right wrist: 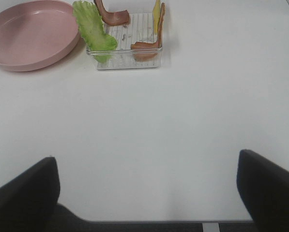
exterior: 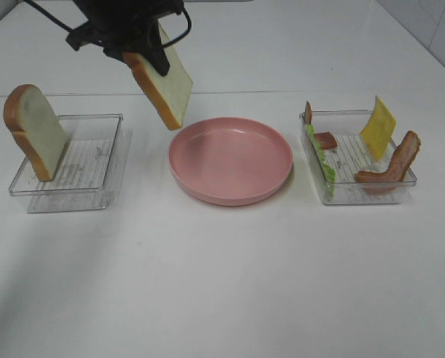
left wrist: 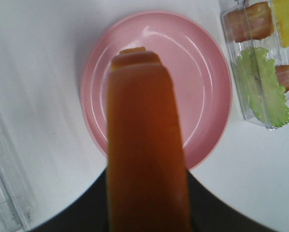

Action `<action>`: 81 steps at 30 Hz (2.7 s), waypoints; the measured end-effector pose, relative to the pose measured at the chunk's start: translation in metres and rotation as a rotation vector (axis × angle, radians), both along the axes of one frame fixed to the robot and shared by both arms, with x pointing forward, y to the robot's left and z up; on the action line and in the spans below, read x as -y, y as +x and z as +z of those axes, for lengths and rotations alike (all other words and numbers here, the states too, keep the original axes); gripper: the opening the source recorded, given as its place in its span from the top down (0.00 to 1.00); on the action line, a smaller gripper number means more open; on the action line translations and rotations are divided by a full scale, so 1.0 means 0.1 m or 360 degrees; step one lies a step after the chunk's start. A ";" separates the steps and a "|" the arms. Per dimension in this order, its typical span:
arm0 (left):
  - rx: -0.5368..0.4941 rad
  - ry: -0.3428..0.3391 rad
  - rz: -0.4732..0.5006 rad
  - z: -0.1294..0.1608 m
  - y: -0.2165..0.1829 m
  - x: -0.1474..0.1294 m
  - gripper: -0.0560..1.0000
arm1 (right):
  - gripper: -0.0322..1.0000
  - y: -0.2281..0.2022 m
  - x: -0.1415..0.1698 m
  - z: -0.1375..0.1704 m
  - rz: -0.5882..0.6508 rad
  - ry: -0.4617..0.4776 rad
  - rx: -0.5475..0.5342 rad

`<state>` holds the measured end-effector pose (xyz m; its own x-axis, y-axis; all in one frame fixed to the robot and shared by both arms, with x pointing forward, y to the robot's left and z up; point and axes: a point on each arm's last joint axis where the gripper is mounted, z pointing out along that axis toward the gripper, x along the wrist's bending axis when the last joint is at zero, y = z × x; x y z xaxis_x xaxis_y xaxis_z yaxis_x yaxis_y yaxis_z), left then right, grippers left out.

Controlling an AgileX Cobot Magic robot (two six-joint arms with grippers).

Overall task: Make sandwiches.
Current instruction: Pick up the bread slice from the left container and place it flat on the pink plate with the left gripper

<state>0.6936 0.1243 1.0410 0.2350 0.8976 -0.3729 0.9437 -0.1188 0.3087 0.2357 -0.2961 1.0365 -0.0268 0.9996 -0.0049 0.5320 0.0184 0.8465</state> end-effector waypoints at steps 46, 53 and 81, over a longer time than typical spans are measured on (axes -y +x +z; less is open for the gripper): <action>-0.0078 -0.0152 0.0070 -1.25 -0.07 1.22 0.76 | 0.03 0.00 0.00 0.00 0.0000 0.0000 0.0000; -0.0080 -0.0153 0.0075 -1.25 -0.07 1.22 0.76 | 0.03 0.00 0.00 0.00 0.0000 0.0000 0.0000; 0.0135 0.0333 -0.0061 -0.65 0.05 1.01 0.19 | 0.03 0.00 0.00 0.00 0.0000 0.0000 0.0000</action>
